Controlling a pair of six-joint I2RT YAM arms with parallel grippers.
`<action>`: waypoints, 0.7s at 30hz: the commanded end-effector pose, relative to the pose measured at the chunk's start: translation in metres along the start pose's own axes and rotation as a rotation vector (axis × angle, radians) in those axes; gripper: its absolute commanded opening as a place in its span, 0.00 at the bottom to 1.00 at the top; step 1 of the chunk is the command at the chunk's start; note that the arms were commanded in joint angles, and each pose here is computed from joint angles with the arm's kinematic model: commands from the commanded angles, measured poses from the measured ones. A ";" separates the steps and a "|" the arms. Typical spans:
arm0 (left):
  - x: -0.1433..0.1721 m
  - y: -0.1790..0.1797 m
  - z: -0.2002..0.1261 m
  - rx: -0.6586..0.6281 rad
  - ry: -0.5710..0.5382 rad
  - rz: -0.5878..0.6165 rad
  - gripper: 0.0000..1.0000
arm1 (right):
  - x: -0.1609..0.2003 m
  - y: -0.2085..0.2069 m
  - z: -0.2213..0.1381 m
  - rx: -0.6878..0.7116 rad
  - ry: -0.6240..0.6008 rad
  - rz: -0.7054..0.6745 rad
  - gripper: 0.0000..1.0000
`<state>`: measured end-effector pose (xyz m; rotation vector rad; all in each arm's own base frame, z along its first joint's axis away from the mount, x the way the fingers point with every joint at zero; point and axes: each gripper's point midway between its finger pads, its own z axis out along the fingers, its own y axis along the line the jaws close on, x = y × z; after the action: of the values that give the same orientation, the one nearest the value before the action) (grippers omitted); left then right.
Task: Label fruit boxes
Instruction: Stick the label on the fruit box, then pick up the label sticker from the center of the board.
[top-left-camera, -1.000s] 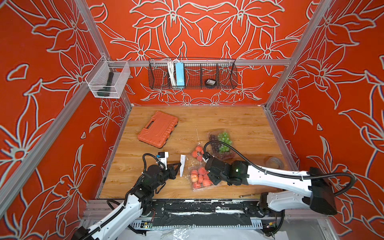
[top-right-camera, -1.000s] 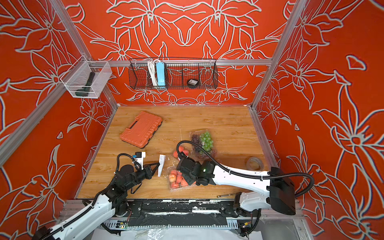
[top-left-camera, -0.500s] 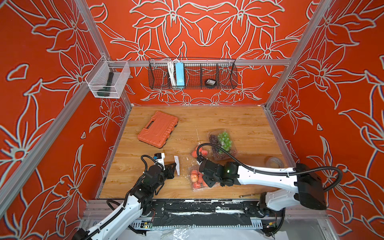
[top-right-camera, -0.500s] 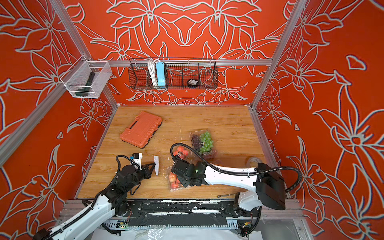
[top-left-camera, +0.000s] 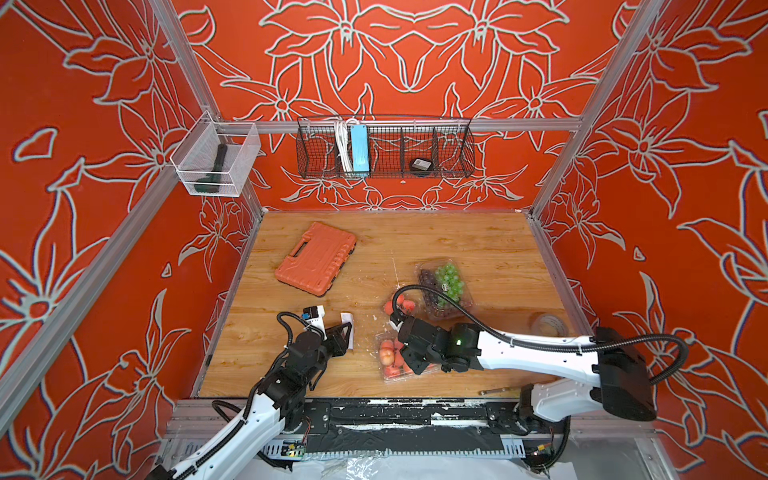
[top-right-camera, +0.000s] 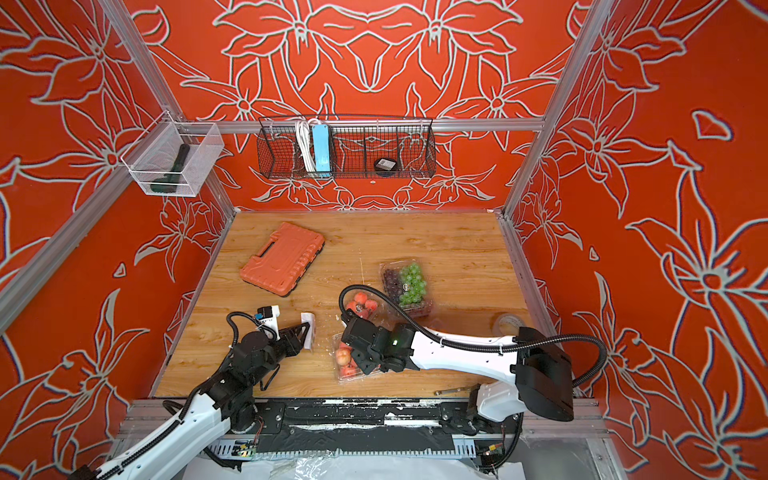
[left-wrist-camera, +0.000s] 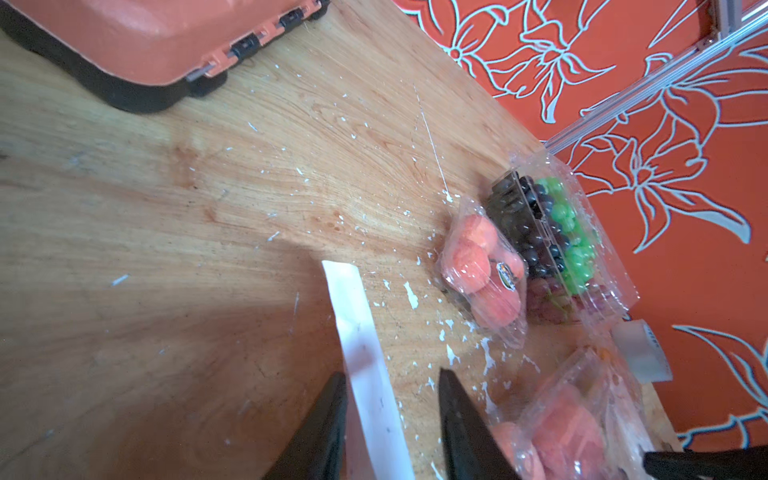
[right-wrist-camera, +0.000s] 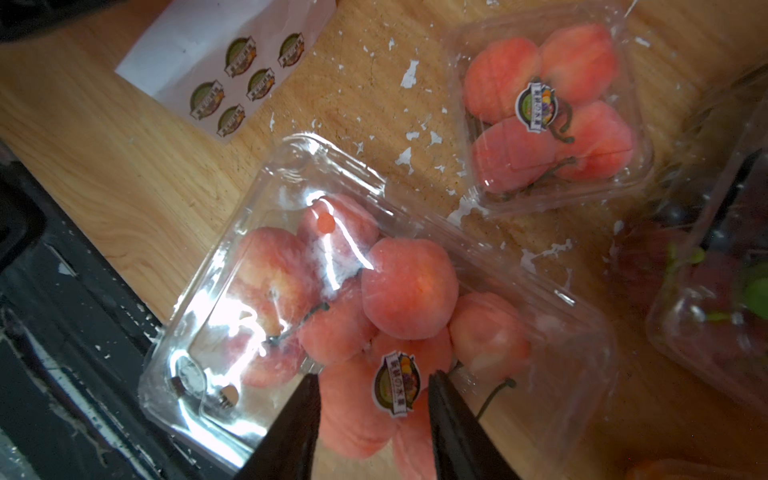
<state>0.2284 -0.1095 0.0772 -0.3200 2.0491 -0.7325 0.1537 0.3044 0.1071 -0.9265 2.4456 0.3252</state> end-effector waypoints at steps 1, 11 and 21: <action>-0.003 0.007 -0.001 -0.039 -0.014 -0.013 0.66 | -0.007 -0.002 -0.013 -0.008 -0.060 0.009 0.44; -0.006 0.019 0.002 -0.112 -0.034 -0.040 0.99 | 0.006 -0.004 -0.004 0.005 -0.012 -0.001 0.05; -0.004 0.017 0.004 -0.103 -0.019 -0.019 0.99 | 0.022 -0.010 0.016 0.065 0.076 -0.016 0.00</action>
<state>0.2280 -0.0967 0.0537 -0.3943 2.1245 -0.6285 0.1537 0.2997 0.0886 -0.9411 2.4738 0.2711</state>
